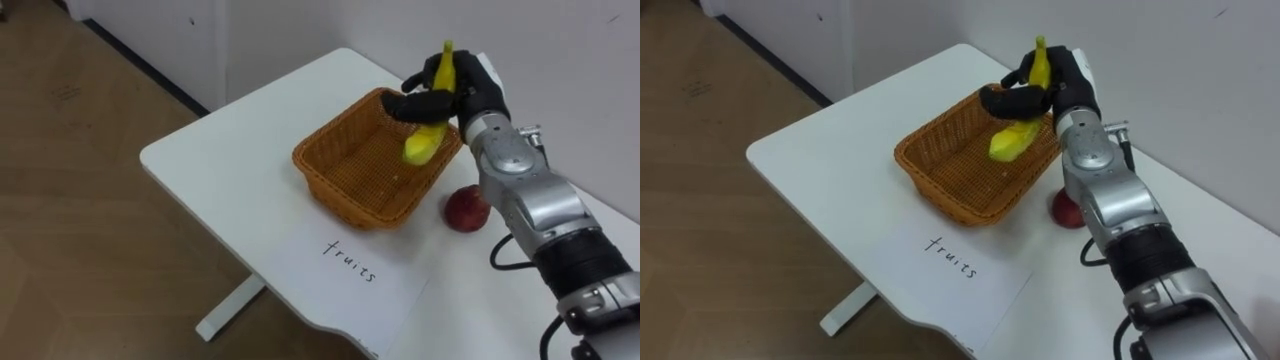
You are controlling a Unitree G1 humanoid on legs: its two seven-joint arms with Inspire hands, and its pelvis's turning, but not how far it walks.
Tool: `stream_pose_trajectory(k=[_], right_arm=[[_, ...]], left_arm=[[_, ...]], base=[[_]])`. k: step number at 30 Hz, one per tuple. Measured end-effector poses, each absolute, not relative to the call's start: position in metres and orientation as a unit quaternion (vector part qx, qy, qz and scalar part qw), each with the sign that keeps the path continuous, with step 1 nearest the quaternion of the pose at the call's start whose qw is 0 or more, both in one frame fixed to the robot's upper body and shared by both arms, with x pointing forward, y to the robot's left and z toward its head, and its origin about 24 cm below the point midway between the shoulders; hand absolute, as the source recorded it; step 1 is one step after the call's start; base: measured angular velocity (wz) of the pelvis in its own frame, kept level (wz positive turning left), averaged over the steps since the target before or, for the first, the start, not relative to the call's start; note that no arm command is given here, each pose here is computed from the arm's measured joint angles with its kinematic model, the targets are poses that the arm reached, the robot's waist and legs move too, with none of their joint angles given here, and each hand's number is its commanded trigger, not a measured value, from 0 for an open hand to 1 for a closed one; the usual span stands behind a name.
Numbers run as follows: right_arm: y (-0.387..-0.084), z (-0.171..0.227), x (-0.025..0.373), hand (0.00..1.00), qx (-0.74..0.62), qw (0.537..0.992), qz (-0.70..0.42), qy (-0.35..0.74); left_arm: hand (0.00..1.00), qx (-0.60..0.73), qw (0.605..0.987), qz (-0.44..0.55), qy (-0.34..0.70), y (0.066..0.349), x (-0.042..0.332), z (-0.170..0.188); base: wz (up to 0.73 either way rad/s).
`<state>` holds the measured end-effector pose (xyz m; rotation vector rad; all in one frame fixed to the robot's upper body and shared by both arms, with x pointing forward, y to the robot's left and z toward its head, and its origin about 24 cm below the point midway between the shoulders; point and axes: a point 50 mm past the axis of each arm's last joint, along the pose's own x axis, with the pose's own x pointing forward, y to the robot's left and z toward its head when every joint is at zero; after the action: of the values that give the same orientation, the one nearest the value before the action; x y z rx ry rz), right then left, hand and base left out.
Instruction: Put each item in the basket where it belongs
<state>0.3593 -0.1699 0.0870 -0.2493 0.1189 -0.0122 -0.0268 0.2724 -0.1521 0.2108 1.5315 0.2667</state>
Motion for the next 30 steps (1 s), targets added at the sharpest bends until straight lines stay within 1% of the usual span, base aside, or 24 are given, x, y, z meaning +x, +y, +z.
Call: stream_pose_trajectory(k=[15,17,18,19,20,30], right_arm=[[-0.1669,0.0789,0.3581,1.0,-0.134,0.988,0.006,0.075],[-0.1673,0.0779,0.358,0.65,-0.134,0.988,0.007,0.077],[-0.1673,0.0778,0.358,0.31,-0.134,0.988,0.007,0.077],[-0.1671,0.0778,0.358,0.07,-0.134,0.988,0.008,0.077],[-0.1668,0.0776,0.3579,0.0,-0.134,0.988,0.009,0.077],[-0.1652,0.0771,0.3578,0.0,-0.134,0.987,0.025,0.08]], left_arm=[[0.0,0.099,0.702,0.126,0.693,0.2723,-0.0279,-0.1521],[0.0,0.099,0.703,0.126,0.693,0.2723,-0.0279,-0.1521],[0.0,0.099,0.703,0.126,0.693,0.2723,-0.0279,-0.1521],[0.0,0.1,0.702,0.126,0.693,0.2723,-0.0279,-0.1521],[0.0,0.1,0.702,0.127,0.693,0.2724,-0.0279,-0.1521],[0.0,0.102,0.702,0.128,0.693,0.2733,-0.0279,-0.1518]], base=[[0.0],[0.0],[0.0],[0.0],[0.0],[0.0]])
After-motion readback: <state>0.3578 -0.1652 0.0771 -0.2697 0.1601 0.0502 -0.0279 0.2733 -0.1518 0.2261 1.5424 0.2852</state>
